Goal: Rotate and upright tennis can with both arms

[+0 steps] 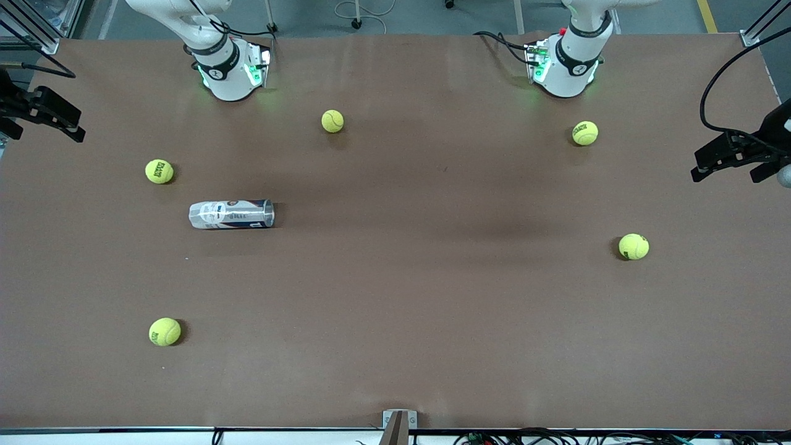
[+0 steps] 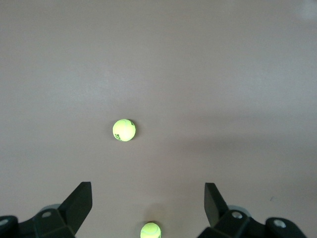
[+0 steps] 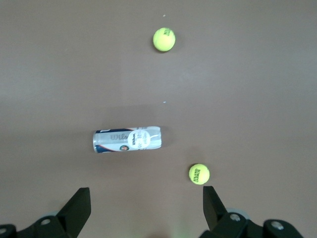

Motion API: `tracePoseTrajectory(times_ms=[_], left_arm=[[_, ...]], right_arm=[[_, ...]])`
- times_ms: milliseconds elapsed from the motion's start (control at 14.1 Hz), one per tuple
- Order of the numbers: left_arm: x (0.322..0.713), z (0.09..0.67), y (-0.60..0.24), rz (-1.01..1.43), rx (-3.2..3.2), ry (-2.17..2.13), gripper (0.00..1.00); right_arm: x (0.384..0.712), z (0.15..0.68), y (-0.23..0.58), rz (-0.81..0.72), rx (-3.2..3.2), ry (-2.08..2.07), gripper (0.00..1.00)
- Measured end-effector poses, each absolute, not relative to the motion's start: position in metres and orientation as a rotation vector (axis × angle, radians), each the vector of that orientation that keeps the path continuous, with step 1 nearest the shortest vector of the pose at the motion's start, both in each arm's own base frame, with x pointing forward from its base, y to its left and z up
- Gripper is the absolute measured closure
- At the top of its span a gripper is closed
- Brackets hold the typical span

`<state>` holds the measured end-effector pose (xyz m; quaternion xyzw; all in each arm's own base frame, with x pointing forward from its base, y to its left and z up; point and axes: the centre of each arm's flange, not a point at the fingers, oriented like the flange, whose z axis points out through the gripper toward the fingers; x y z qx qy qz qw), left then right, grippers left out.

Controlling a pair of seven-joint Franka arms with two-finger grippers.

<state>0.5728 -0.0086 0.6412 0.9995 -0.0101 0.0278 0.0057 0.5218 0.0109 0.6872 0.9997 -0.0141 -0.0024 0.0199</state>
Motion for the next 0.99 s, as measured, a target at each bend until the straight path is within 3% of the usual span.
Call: tracePoseTrajectory(times_ms=[993], left_arm=[[0.573, 0.641, -0.009, 0.085, 3.129, -0.031, 0.00]], right_arm=[[0.507, 0.695, -0.026, -0.038, 3.204, -0.128, 0.00]])
